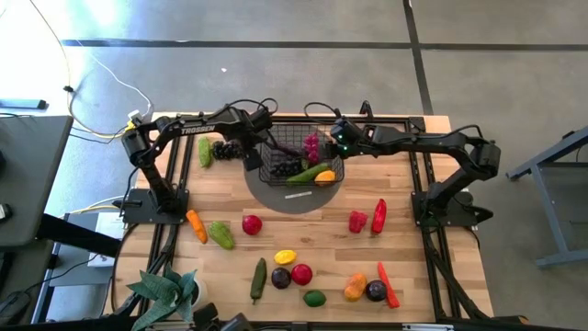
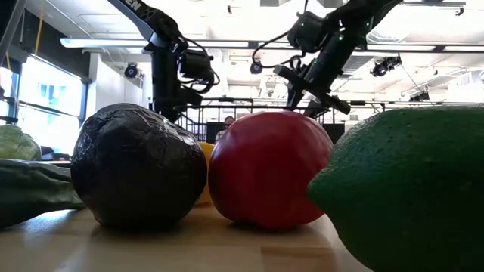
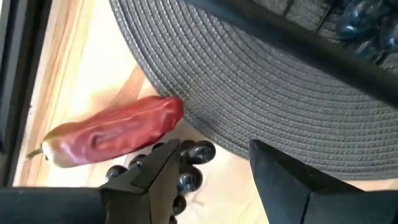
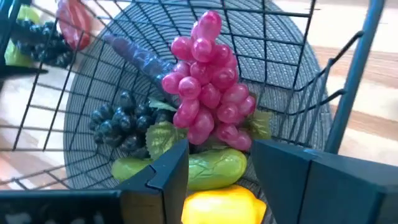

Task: Build produce basket
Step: Adjust the black mesh basket, then put the black grapes into the black mesh basket

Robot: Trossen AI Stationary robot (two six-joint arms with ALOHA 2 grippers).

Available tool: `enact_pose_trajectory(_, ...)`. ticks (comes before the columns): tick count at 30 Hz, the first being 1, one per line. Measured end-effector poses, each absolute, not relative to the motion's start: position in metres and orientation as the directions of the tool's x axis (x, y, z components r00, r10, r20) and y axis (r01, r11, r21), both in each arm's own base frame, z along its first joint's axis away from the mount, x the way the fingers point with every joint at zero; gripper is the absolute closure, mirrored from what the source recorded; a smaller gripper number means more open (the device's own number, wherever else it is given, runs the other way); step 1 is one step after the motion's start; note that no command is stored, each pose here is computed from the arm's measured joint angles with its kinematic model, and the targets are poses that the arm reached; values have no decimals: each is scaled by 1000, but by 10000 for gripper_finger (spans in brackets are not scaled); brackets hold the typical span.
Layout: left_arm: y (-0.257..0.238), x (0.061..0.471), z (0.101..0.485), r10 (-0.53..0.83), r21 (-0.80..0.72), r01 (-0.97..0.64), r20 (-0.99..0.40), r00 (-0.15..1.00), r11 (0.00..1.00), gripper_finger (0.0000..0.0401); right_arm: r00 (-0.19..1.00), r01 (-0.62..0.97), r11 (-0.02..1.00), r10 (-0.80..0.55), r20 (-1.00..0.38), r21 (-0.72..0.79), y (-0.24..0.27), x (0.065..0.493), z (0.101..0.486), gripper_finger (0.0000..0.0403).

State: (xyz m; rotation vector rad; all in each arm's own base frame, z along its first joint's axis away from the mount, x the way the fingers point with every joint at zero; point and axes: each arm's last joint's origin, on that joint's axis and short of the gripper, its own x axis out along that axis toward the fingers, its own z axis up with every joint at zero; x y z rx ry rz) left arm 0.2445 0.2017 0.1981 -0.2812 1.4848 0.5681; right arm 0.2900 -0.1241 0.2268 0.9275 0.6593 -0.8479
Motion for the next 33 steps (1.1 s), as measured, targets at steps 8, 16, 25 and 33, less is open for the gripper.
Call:
enact_pose_trajectory(8,197,233,203,160,183,-521,-983,-90,833,217,512,852,320,-340,-789,415,-124,290,227,243)
enact_pose_trajectory(16,190,223,227,197,186,-539,-980,-39,821,217,487,862,336,-342,-804,379,-124,288,225,243)
enact_pose_trajectory(25,181,211,259,269,194,-550,-961,59,813,217,606,782,416,-333,-722,464,-124,295,237,243)
enact_pose_trajectory(33,177,188,281,263,136,-595,-956,133,792,217,664,733,490,-367,-652,472,-119,283,264,243)
